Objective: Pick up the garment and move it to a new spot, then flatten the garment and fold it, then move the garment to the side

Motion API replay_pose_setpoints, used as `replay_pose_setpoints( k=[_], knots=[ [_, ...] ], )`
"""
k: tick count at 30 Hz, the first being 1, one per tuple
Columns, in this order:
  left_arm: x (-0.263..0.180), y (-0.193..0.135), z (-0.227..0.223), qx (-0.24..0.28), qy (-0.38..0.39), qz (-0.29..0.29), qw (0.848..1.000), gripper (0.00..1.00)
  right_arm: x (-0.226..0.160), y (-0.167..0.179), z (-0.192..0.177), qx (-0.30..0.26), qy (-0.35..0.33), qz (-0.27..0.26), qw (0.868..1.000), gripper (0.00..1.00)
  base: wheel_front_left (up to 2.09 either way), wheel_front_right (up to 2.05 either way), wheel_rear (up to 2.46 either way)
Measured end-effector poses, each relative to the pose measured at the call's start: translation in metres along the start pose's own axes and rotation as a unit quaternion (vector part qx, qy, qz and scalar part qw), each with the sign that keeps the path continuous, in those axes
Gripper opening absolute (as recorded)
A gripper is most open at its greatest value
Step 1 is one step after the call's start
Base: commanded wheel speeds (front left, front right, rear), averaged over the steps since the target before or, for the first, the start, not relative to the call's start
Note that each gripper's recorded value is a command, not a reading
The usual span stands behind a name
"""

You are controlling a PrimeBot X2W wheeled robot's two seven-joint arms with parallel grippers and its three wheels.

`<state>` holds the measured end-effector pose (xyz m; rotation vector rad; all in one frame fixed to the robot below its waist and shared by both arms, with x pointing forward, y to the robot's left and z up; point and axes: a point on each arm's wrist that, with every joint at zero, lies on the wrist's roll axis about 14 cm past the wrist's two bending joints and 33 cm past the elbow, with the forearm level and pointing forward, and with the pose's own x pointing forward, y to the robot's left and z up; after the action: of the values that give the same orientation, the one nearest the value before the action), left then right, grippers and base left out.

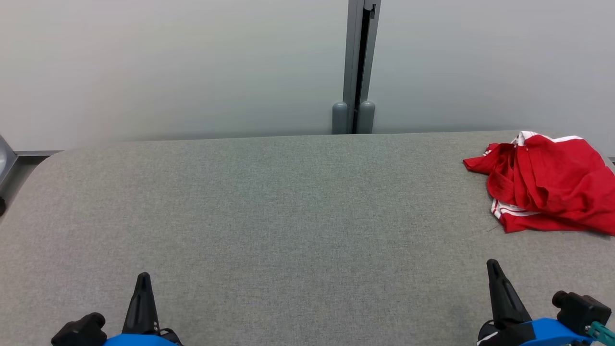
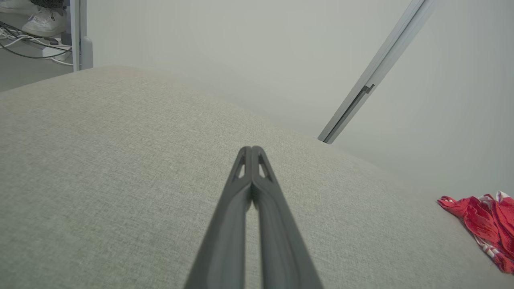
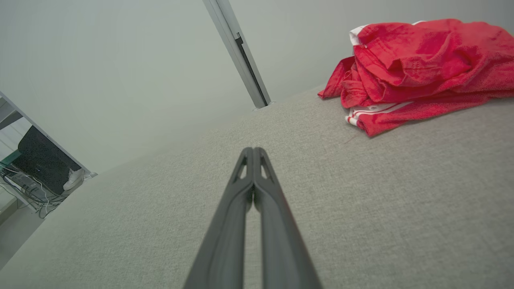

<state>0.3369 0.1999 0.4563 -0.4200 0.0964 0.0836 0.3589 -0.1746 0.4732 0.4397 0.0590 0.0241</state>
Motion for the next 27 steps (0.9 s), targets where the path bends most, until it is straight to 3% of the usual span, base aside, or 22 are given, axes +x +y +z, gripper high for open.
replay_pose_setpoints(
  k=[27],
  knots=[
    [0.015,-0.001,0.012,-0.196,0.001,0.008,0.981,0.00,0.008,-0.010,0.009,0.191,-0.002,-0.026,0.981,0.00,0.00,0.00,0.00]
  ],
)
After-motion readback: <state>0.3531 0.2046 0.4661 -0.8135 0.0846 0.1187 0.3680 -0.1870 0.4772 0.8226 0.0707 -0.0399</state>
